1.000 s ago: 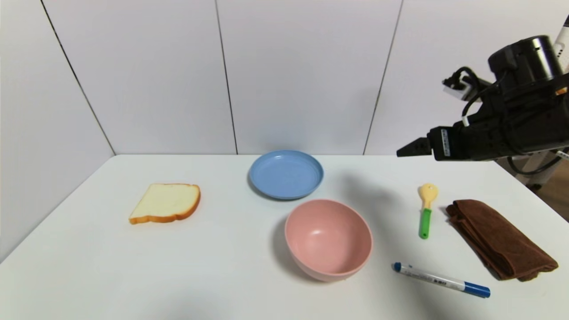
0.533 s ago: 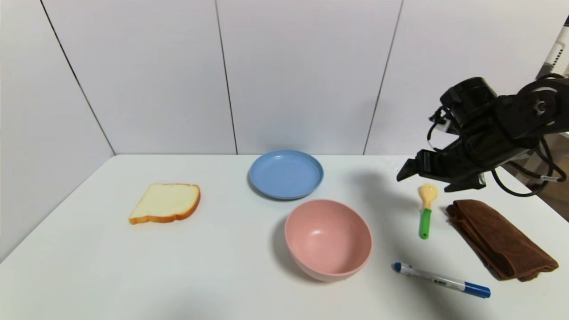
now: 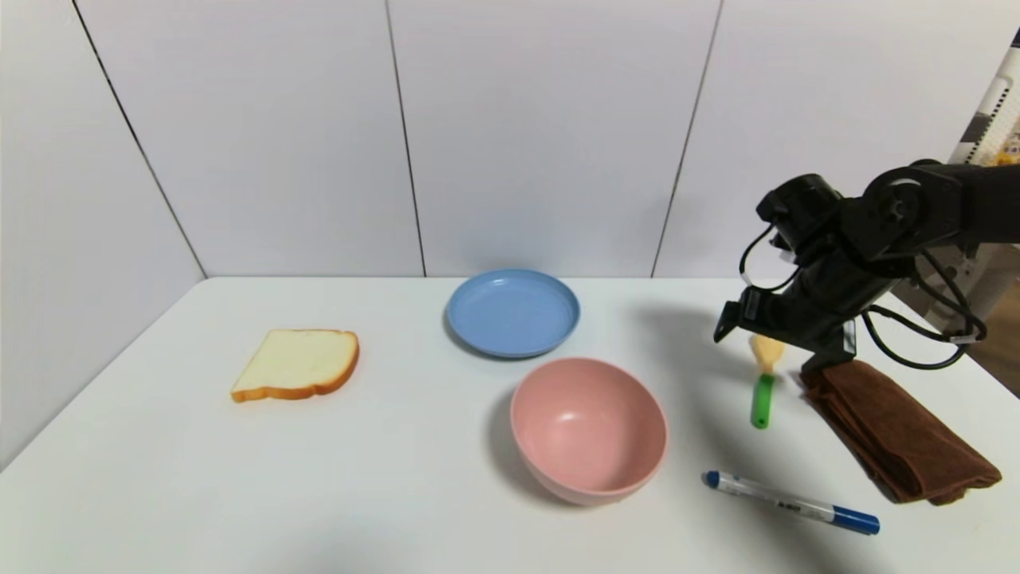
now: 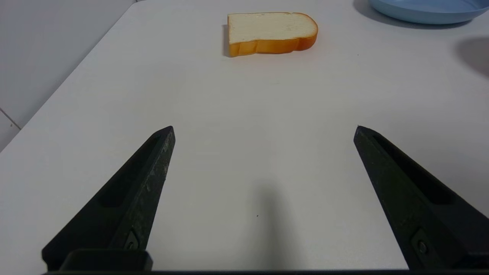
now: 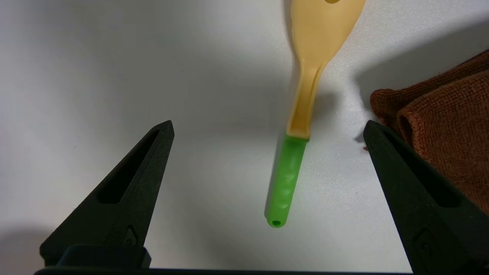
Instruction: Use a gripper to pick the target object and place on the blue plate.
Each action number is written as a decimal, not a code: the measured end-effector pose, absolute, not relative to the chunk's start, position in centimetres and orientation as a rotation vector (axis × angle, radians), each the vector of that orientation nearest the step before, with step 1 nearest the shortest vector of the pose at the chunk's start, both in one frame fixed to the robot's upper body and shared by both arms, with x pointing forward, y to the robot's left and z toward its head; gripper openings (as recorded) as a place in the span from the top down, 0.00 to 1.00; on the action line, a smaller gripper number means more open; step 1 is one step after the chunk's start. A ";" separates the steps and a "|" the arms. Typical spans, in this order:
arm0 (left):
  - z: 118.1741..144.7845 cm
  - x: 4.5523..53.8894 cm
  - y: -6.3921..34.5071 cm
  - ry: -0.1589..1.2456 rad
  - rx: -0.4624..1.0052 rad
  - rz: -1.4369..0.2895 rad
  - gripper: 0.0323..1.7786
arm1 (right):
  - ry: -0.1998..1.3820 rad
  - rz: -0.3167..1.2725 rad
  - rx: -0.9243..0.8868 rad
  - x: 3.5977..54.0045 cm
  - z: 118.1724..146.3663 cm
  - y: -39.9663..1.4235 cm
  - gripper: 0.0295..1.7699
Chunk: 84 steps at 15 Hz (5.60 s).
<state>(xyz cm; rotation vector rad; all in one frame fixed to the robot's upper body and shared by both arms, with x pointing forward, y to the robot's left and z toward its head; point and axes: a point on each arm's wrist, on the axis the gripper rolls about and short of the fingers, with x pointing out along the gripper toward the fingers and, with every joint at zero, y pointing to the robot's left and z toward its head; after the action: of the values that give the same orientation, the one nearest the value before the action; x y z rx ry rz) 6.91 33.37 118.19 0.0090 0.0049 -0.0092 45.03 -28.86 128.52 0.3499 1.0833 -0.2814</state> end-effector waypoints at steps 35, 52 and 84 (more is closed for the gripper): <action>118.2 6.9 33.4 0.005 0.009 -0.010 0.05 | 1.186 -0.330 0.367 45.5 125.8 -30.0 0.35; 118.2 6.9 33.4 0.005 0.009 -0.009 0.05 | 1.141 -0.217 0.337 43.0 129.3 -29.6 0.92; 118.2 6.9 33.4 0.005 0.009 -0.009 0.05 | 0.551 0.623 -0.039 49.7 128.7 -7.7 0.55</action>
<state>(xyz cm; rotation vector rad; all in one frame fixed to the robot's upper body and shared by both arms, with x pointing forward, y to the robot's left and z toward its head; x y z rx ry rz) 6.91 33.37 118.18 0.0092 0.0053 -0.0092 49.69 -7.68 128.69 -0.0387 0.5510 0.6226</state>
